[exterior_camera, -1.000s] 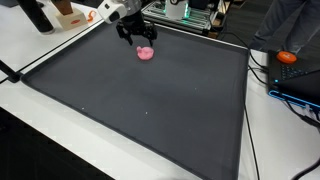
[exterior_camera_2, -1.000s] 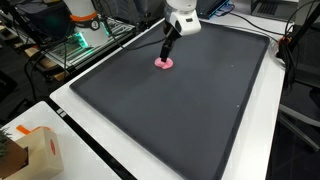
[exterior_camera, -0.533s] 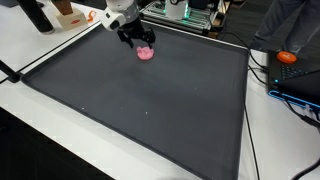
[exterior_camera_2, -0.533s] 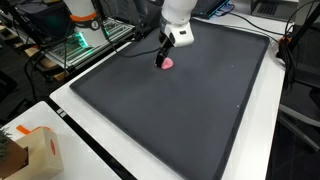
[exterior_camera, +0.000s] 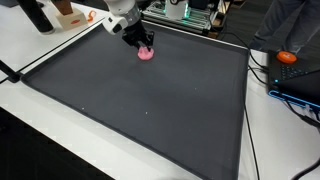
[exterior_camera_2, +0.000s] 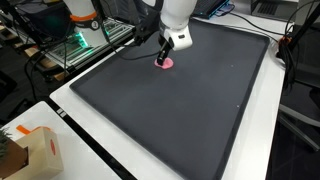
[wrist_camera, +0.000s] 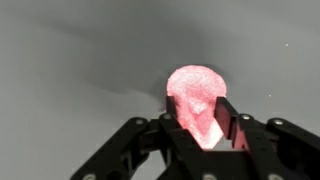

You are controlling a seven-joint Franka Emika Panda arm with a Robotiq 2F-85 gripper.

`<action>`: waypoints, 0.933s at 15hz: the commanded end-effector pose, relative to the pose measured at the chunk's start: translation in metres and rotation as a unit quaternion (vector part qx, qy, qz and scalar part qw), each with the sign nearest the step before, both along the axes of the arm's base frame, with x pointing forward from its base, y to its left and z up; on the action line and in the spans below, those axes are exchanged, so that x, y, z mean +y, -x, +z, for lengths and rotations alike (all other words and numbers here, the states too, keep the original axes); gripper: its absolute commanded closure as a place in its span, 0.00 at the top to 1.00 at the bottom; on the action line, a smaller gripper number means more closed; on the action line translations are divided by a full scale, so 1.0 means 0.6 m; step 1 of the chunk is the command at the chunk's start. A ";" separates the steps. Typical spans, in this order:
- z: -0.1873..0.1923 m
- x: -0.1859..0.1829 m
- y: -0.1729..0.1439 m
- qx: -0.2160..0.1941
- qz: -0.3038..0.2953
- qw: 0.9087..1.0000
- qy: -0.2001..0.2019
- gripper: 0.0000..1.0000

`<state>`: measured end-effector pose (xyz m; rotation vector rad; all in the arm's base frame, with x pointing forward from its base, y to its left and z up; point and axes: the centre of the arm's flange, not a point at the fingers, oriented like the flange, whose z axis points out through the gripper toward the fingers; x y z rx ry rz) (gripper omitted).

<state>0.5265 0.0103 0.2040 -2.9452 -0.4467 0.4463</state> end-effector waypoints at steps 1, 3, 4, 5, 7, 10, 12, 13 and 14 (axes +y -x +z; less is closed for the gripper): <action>-0.010 0.003 0.005 0.008 0.007 1.000 -0.026 0.16; -0.012 0.006 0.004 0.008 0.012 0.999 -0.029 0.01; -0.013 0.008 0.004 0.007 0.013 0.999 -0.031 0.00; -0.013 0.011 0.004 0.006 0.016 0.999 -0.032 0.00; -0.014 0.018 0.004 0.003 0.024 0.999 -0.035 0.01; -0.007 0.028 0.002 -0.007 0.030 0.999 -0.036 0.01; 0.004 0.035 0.002 -0.017 0.037 0.998 -0.037 0.01; 0.009 0.037 0.001 -0.021 0.040 0.998 -0.038 0.01; 0.014 0.039 0.000 -0.025 0.040 0.998 -0.038 0.01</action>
